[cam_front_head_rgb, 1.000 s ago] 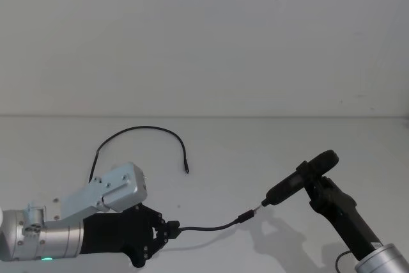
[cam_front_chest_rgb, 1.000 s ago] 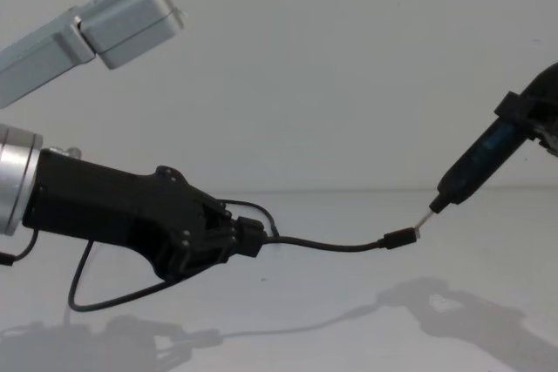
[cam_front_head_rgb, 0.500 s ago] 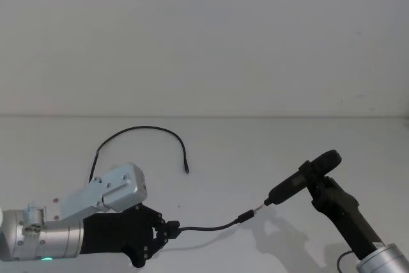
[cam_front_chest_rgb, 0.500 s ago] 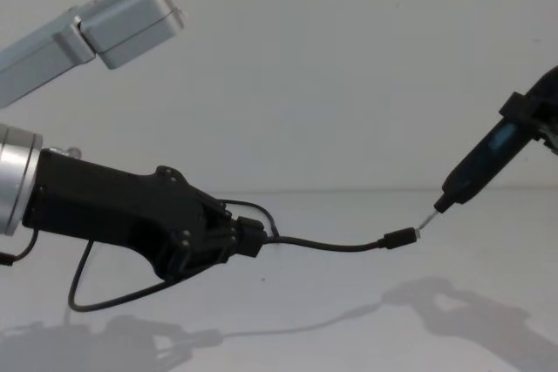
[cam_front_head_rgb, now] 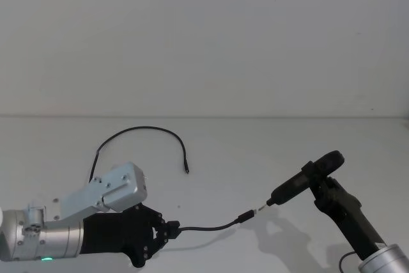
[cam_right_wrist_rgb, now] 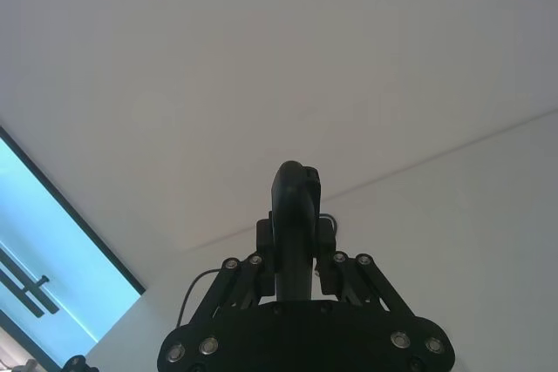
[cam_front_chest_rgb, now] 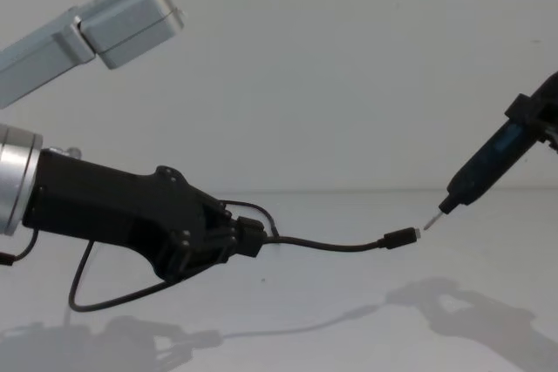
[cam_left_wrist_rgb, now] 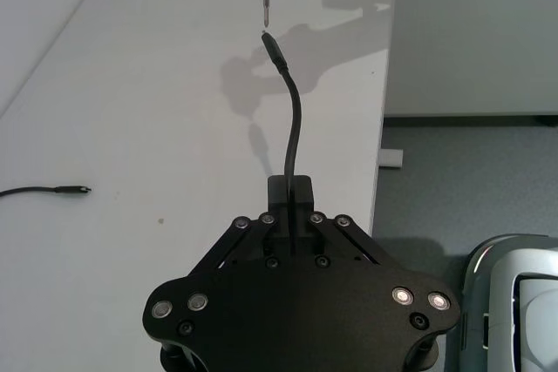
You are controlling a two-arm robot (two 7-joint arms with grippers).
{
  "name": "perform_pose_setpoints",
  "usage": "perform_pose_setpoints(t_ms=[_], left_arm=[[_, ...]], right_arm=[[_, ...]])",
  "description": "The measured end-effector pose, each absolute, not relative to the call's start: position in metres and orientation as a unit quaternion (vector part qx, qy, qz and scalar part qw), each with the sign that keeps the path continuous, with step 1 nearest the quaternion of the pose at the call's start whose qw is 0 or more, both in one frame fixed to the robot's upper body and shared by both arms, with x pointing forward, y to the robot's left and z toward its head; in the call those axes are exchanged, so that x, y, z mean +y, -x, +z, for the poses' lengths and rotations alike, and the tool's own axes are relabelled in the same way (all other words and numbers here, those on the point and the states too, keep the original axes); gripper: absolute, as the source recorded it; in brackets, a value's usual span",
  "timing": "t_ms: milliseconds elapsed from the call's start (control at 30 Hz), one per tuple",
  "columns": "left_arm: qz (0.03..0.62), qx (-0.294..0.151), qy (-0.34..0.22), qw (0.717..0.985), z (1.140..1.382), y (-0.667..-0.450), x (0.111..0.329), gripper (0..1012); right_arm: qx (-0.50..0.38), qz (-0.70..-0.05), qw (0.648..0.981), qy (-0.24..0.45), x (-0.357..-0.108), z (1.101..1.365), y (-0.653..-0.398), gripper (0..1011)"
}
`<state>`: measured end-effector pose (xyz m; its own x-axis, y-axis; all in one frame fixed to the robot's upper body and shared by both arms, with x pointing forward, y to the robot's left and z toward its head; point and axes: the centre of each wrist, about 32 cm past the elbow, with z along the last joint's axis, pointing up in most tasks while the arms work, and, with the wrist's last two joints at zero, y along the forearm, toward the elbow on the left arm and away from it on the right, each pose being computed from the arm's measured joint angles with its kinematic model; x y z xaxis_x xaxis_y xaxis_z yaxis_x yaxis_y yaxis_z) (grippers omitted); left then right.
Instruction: Pick up the data cable with the one hand.
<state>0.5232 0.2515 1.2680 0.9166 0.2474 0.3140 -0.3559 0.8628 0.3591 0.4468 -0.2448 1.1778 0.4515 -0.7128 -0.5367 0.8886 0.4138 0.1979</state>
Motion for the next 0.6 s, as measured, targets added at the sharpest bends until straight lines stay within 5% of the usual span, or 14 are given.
perform_pose_setpoints(t_ms=[600], left_arm=[[0.158, -0.130, -0.209, 0.956, 1.2680, -0.5231, 0.2516, 43]], right_arm=[[0.200, -0.493, 0.812, -0.238, -0.2444, 1.1754, -0.4458, 263]])
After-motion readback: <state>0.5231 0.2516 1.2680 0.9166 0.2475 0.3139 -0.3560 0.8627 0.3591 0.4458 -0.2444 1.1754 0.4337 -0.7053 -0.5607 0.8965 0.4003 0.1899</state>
